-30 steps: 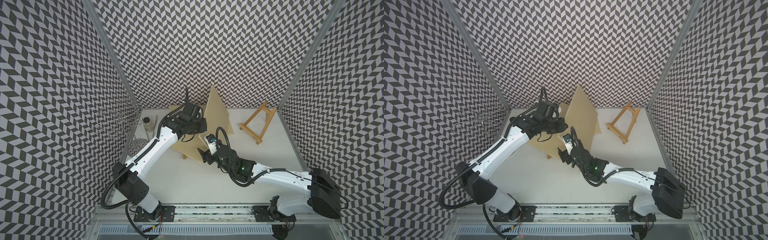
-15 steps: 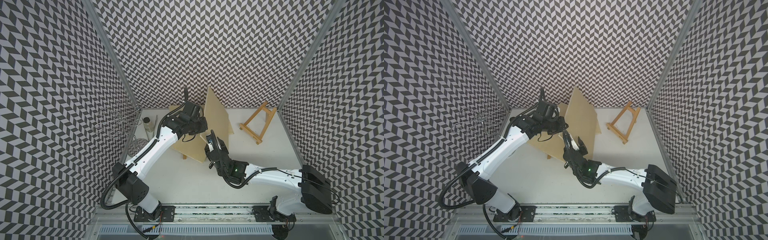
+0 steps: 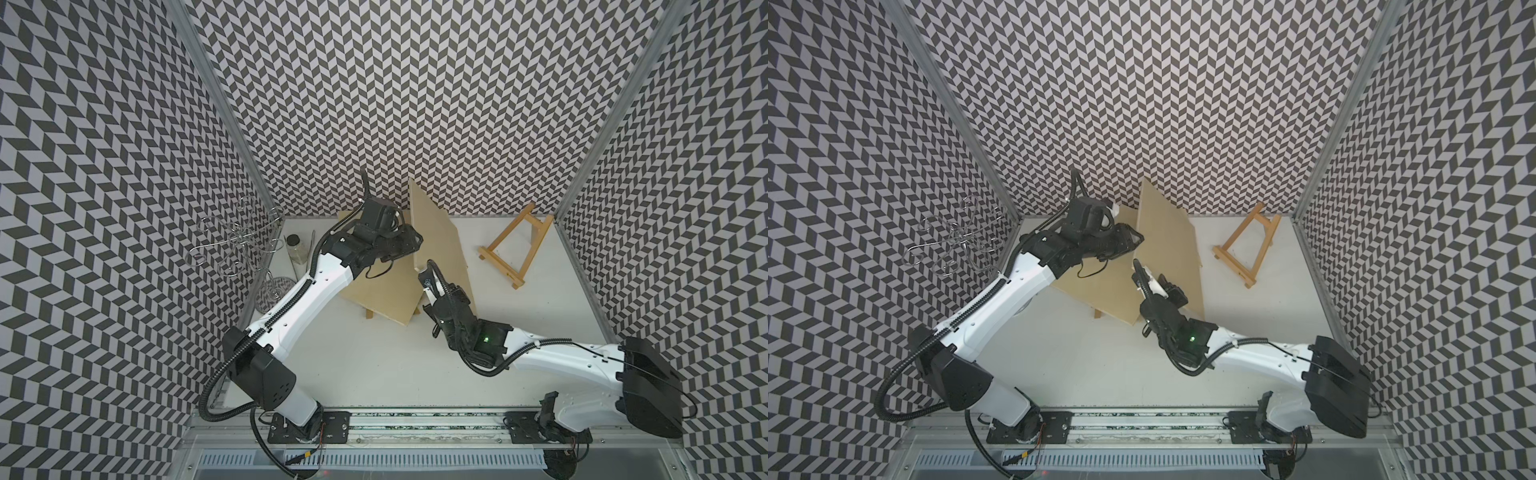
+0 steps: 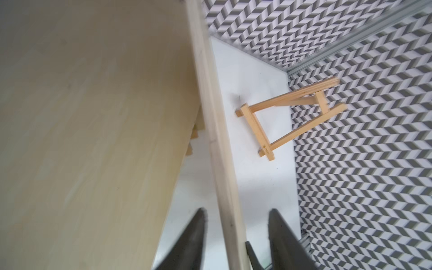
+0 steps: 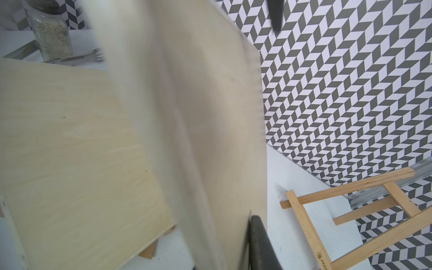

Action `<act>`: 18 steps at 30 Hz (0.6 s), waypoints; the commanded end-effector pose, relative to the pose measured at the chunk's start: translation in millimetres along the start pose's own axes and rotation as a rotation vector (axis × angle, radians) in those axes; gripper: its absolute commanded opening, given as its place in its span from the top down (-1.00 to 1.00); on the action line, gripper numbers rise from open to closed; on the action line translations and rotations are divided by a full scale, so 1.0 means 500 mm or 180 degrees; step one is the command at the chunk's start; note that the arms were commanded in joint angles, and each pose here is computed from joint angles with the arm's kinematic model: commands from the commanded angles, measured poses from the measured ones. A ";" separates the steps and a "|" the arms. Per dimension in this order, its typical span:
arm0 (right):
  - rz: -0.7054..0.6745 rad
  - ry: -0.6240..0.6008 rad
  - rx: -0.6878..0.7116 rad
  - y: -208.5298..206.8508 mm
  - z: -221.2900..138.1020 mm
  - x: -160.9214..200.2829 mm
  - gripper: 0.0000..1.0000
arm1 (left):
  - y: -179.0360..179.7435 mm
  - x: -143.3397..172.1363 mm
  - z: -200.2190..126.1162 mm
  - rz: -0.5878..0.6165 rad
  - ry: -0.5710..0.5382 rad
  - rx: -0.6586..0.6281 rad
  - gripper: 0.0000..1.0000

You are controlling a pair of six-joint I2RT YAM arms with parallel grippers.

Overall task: Assemble the easel
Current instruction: Place the drawing board on the easel.

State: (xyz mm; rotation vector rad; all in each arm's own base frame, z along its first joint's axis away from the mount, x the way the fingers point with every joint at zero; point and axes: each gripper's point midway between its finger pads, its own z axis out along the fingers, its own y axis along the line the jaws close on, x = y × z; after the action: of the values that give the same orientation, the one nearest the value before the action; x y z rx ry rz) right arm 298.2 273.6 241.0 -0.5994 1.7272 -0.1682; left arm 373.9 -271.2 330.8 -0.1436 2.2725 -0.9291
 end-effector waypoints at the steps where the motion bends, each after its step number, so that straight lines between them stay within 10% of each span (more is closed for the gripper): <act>1: 0.0601 -0.0528 -0.0716 0.000 -0.046 -0.108 1.00 | -0.073 -0.081 -0.072 0.0202 -0.0440 0.0398 -0.39; 18: 0.0617 -0.0721 -0.0673 -0.264 -0.030 -0.175 1.00 | 0.041 -0.046 -0.071 0.0285 -0.0401 0.0029 -0.59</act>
State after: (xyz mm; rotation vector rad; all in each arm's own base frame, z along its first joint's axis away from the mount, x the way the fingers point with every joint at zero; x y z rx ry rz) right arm 347.4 178.0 322.4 -0.5347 1.7494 0.0018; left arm 375.9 -234.4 351.3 -0.1042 2.1555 -0.8854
